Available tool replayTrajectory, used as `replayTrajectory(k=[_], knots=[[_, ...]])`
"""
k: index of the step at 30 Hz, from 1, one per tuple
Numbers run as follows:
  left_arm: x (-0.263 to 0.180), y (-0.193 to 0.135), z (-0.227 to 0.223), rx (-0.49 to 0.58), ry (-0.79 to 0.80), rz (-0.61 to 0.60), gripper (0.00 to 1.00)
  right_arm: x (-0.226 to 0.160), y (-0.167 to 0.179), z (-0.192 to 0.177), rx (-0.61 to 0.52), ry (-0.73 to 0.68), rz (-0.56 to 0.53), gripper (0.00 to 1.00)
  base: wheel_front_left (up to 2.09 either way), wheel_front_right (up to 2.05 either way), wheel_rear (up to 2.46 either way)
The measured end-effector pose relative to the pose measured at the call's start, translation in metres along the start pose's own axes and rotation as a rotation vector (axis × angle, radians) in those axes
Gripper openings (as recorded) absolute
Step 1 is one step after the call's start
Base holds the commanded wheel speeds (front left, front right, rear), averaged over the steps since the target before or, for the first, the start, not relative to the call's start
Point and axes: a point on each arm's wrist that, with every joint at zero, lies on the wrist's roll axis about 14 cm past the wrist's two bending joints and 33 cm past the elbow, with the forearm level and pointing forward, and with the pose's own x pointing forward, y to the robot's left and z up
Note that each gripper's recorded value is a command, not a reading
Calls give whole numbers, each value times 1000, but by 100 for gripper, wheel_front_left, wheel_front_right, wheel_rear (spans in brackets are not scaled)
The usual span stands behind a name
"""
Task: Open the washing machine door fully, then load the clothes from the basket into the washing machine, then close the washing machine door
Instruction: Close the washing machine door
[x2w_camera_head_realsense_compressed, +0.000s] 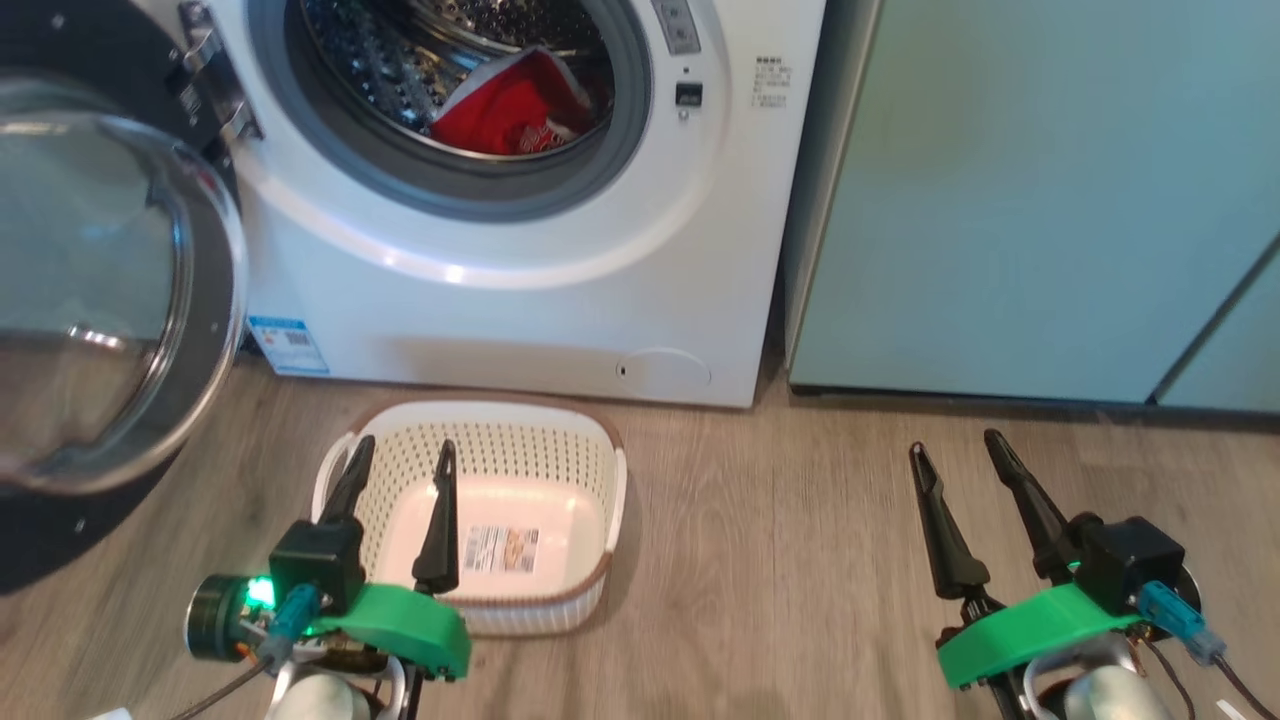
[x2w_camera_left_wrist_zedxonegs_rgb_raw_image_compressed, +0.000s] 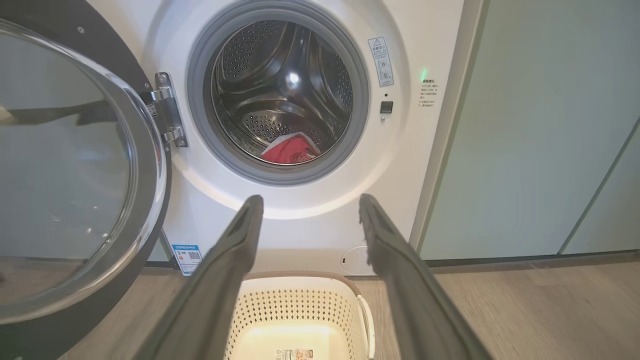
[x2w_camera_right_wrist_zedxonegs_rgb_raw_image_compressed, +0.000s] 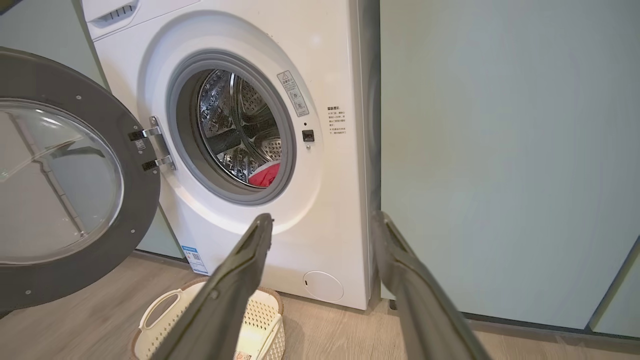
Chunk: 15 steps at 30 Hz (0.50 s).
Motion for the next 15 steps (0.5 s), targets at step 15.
replayTrajectory(k=[15], knots=[[-2,1,1,-4,-4,14,100,-1,1,-4,1,12,3,100,-154,154,0]])
